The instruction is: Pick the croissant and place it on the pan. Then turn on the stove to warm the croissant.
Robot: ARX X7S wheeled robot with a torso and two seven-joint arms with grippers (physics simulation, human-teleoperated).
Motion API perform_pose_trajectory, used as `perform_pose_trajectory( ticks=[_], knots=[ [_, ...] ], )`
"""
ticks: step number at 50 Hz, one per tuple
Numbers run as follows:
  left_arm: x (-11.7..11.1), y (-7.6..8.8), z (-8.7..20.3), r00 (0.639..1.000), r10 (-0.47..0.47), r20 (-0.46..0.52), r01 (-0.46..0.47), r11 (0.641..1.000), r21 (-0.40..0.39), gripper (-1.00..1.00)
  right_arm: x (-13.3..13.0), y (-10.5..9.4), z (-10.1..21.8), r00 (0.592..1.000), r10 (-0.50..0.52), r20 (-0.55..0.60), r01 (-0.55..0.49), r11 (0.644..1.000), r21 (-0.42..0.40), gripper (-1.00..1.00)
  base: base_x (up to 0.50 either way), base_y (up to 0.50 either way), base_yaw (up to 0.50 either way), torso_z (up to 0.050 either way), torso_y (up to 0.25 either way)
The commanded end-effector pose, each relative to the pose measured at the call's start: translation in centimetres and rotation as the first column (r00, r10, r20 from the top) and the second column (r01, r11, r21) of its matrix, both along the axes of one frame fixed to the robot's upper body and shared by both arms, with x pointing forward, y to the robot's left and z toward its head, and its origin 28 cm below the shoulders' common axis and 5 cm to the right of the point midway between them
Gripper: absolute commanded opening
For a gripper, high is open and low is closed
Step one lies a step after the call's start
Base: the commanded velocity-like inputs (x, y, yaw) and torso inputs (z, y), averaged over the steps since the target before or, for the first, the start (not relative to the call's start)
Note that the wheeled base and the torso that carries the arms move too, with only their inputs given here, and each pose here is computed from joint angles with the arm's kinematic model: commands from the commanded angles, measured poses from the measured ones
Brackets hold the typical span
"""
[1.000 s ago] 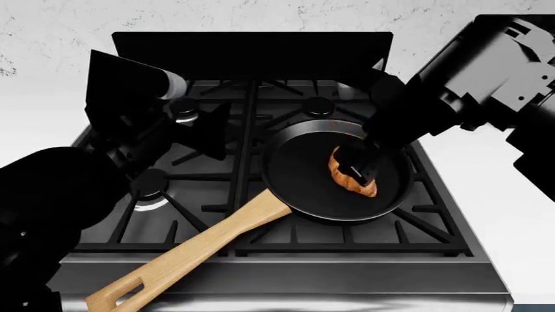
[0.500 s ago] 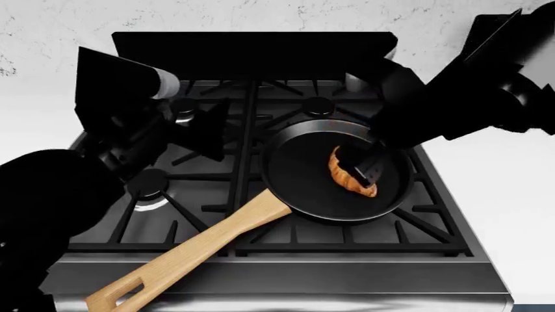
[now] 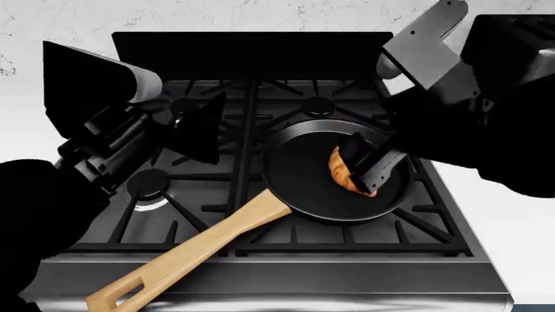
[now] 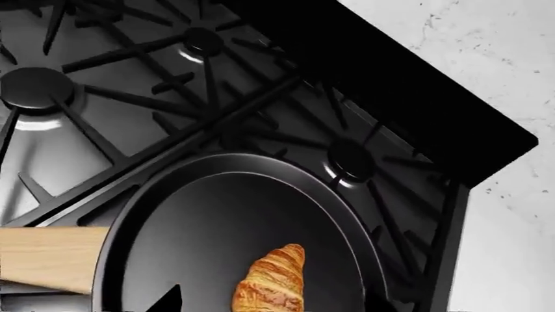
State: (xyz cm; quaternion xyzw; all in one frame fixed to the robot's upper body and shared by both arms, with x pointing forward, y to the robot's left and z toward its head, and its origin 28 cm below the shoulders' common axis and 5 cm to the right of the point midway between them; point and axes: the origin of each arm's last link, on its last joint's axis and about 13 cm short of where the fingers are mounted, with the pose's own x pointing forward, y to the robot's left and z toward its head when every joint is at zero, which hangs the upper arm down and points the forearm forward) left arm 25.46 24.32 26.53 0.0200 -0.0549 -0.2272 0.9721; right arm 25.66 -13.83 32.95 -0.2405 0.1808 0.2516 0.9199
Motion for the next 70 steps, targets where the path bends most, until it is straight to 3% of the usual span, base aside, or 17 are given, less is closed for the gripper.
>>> perform_pose_trajectory(
  ticks=[1, 21, 25, 30, 36, 46, 70],
  knots=[
    [-0.7, 0.1, 0.1, 1.000, 0.004, 0.020, -0.004, 1.000, -0.002, 1.00, -3.7, 0.2, -0.7, 0.959, -0.174, 0.225, 0.134, 0.974, 0.182, 1.00, 0.00, 0.00, 0.00, 0.000, 0.000],
    [-0.9, 0.4, 0.2, 1.000, 0.005, 0.024, -0.004, 1.000, -0.024, 1.00, -8.0, 1.9, -2.9, 0.829, -0.309, 0.466, 0.181, 0.937, 0.300, 1.00, 0.00, 0.00, 0.00, 0.000, 0.000],
    [-1.0, 0.5, 0.1, 1.000, 0.001, 0.022, 0.000, 0.999, -0.032, 1.00, -8.5, 2.1, -3.4, 0.839, -0.317, 0.443, 0.161, 0.922, 0.353, 1.00, 0.00, 0.00, 0.00, 0.000, 0.000],
    [-1.0, 0.6, -0.1, 1.000, 0.007, 0.013, -0.006, 0.999, -0.036, 1.00, -8.5, 1.9, -3.6, 0.819, -0.364, 0.443, 0.155, 0.884, 0.441, 1.00, 0.00, 0.00, 0.00, 0.000, 0.000],
    [-1.1, 0.5, -0.2, 1.000, 0.002, 0.009, -0.001, 0.999, -0.033, 1.00, -8.0, 1.7, -4.2, 0.839, -0.367, 0.402, 0.132, 0.854, 0.504, 1.00, 0.00, 0.00, 0.00, 0.000, 0.000],
    [-0.9, 0.6, -0.2, 1.000, 0.009, 0.016, -0.008, 0.999, -0.049, 1.00, -7.2, 1.4, -4.6, 0.850, -0.372, 0.373, 0.135, 0.837, 0.530, 1.00, -0.06, 0.00, 0.00, 0.000, 0.000],
    [-0.8, 0.5, -0.3, 1.000, 0.014, 0.010, -0.014, 0.999, -0.044, 1.00, -7.1, 1.3, -4.8, 0.858, -0.362, 0.365, 0.116, 0.828, 0.549, 1.00, -0.50, 0.00, 0.00, 0.000, 0.000]
  ],
)
